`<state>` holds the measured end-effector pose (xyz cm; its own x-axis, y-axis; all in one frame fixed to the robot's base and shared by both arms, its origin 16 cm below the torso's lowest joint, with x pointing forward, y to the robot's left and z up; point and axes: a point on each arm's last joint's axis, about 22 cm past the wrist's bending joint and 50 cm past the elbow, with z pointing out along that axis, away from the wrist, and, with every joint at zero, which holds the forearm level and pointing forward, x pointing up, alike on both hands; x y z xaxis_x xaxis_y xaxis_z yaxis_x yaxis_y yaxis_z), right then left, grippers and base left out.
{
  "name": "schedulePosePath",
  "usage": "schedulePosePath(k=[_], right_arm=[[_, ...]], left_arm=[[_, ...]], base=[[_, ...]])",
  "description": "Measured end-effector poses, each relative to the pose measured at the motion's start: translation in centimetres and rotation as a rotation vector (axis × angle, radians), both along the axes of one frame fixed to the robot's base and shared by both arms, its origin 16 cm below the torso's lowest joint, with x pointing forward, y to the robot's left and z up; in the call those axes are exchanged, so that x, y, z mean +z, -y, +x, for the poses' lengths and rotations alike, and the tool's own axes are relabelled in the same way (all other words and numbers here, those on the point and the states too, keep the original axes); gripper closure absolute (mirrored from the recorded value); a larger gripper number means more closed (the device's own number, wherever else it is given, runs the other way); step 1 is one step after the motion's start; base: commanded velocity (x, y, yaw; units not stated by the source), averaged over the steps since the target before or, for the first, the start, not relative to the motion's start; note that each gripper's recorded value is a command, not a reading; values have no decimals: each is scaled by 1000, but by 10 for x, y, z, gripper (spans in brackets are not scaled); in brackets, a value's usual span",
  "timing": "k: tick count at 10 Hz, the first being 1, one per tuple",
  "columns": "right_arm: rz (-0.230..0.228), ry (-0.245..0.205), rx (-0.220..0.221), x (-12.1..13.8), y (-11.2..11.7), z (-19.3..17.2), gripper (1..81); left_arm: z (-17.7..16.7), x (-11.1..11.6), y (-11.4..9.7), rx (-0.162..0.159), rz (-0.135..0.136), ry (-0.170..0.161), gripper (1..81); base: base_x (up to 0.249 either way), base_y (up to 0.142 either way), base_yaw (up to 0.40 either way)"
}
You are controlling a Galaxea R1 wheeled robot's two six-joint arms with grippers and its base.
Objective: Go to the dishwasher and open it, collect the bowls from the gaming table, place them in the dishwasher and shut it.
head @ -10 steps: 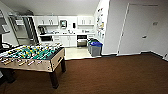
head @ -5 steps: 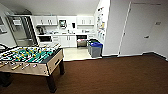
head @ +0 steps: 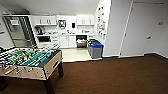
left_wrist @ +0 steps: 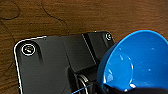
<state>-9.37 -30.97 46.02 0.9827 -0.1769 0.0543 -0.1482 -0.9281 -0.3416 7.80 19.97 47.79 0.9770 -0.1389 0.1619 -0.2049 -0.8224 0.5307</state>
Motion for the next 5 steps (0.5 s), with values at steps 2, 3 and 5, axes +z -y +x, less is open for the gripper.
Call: schedulePosePath(k=[2, 3, 5], right_arm=[[-1, 8, -1, 0, 1, 6, 811], [-5, 6, 0, 0, 3, 4, 811], [-3, 3, 0, -1, 1, 3, 811]], left_arm=[[3, 0, 1, 0, -3, 4, 811], [1, 0, 3, 0, -5, 1, 811], [0, 0, 1, 0, -2, 0, 811]], base=[[212, 0, 0], [212, 0, 0], [212, -64, 0]])
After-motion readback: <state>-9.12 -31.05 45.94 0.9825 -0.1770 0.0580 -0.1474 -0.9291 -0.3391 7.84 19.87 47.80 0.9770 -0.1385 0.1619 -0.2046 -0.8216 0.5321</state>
